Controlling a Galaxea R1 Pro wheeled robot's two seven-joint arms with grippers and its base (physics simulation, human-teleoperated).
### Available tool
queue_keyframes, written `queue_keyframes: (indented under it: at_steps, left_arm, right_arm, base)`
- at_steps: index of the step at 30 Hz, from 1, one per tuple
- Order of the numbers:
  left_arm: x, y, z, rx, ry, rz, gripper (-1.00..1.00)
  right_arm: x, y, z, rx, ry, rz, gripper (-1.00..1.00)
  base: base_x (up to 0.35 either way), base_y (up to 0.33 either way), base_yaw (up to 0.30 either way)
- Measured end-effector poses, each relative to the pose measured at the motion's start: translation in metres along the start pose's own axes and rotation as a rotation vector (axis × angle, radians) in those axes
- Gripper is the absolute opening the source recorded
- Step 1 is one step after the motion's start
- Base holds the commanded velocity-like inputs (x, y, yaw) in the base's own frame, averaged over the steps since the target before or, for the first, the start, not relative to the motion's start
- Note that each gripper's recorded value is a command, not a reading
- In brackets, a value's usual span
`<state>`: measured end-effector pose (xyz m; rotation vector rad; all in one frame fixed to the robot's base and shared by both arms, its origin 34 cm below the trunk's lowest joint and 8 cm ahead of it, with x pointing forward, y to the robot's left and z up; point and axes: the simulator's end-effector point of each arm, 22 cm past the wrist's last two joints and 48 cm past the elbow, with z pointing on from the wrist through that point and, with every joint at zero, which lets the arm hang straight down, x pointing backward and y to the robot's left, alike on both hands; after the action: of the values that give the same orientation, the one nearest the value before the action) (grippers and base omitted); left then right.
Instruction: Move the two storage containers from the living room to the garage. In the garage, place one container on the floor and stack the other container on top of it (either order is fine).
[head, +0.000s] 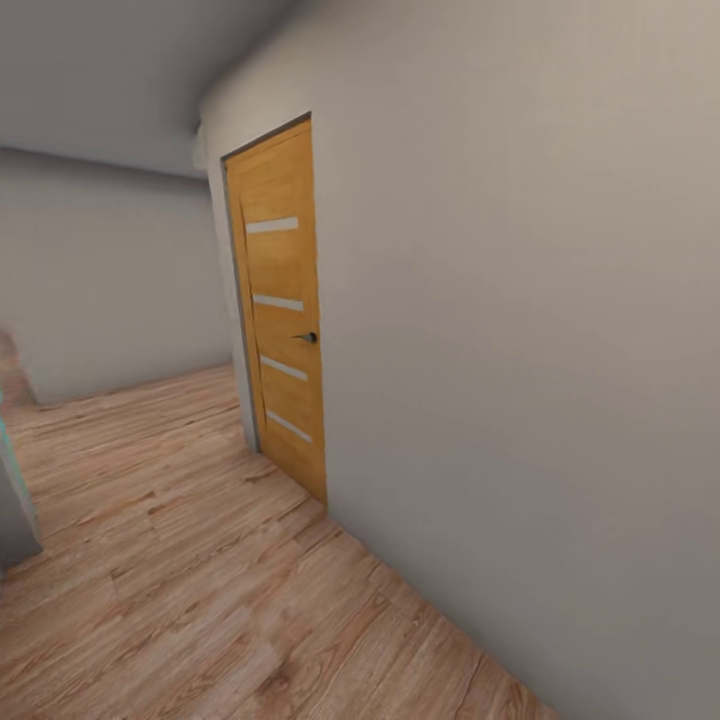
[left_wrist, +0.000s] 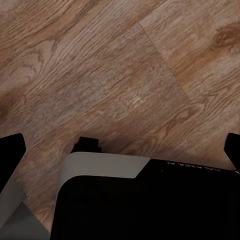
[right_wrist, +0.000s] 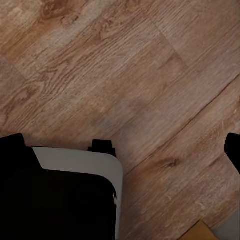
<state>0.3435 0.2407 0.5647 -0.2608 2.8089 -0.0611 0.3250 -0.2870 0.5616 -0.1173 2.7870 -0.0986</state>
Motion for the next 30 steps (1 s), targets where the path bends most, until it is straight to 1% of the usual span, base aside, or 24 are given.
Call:
queue_keyframes:
  at_steps: [12,14,27,30]
  left_arm:
    - [-0.0002,-0.0001,0.0000,0.000,0.000,0.000,1.00]
    - [-0.0001,-0.0001,0.0000,0.000,0.000,0.000,1.00]
    - [0.0014,-0.0055,0.0000,0.006,0.003,-0.014,1.00]
    - [0.0020,-0.0040,-0.0001,0.004,0.005,-0.020,1.00]
  right_arm:
    - [0.0000,-0.0008,0.0000,0.001,0.000,0.000,1.00]
    - [0.0001,0.0002,0.0000,0.000,0.000,0.000,1.00]
    - [0.0003,-0.0010,0.0000,0.001,0.001,-0.001,1.00]
    - [0.0003,-0.0011,-0.0001,0.001,0.000,-0.002,1.00]
  base:
    - [0.000,0.000,0.280]
    - [0.000,0.000,0.164]
    - [0.001,0.000,0.023]
    - [0.099,0.000,0.001]
